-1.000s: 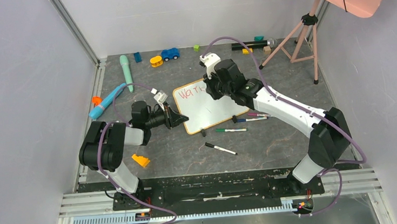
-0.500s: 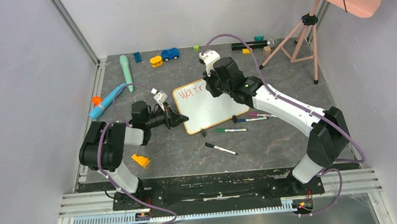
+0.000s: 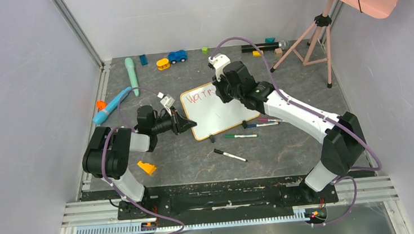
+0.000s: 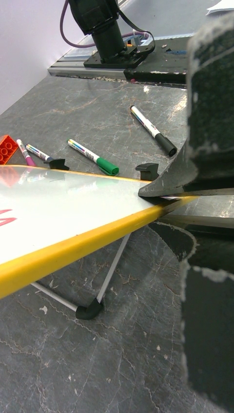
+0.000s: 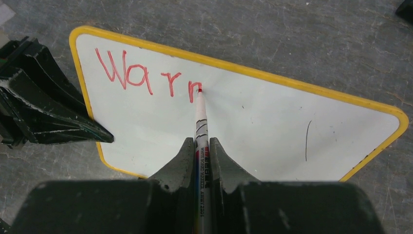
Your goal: Write a sentence on the whiteboard
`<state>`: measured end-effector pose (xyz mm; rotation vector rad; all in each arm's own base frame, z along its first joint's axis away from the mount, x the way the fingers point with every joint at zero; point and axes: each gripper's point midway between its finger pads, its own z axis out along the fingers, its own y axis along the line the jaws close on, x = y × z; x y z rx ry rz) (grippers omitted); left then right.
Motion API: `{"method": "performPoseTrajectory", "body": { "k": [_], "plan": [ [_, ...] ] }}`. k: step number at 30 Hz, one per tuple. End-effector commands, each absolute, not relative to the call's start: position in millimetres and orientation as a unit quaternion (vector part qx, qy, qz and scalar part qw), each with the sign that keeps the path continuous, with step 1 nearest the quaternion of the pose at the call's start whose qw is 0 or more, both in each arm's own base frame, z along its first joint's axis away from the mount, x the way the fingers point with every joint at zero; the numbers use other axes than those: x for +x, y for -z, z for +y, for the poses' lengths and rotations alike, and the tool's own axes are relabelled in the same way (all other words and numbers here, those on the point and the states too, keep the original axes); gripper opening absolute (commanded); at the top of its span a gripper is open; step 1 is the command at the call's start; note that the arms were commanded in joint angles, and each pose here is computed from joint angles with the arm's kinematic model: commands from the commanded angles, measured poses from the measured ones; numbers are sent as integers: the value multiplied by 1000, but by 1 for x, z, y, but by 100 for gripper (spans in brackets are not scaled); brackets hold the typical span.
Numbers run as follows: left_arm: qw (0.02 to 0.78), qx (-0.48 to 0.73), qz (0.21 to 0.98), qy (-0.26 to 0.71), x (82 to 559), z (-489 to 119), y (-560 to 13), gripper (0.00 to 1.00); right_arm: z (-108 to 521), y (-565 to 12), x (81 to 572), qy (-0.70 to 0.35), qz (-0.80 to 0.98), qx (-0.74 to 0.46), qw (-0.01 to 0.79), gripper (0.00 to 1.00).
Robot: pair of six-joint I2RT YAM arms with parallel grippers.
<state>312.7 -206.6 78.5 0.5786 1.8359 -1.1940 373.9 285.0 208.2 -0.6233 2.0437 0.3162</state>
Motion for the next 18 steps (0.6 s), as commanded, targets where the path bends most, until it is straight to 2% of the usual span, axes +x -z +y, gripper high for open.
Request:
{"method": "performPoseTrajectory", "body": {
  "k": [1,7,18],
  "plan": [
    [459,236,734,442,331,-200,-79,8,271,-197,369,-114,842,-248,466,0],
    [460,235,734,441,331,-200,-79,8,268,-192,366,-116,844,-245,463,0],
    [460,236,734,441,331,-200,-80,8,282,-216,384,-121,832,-241,485,0]
  ]
}}
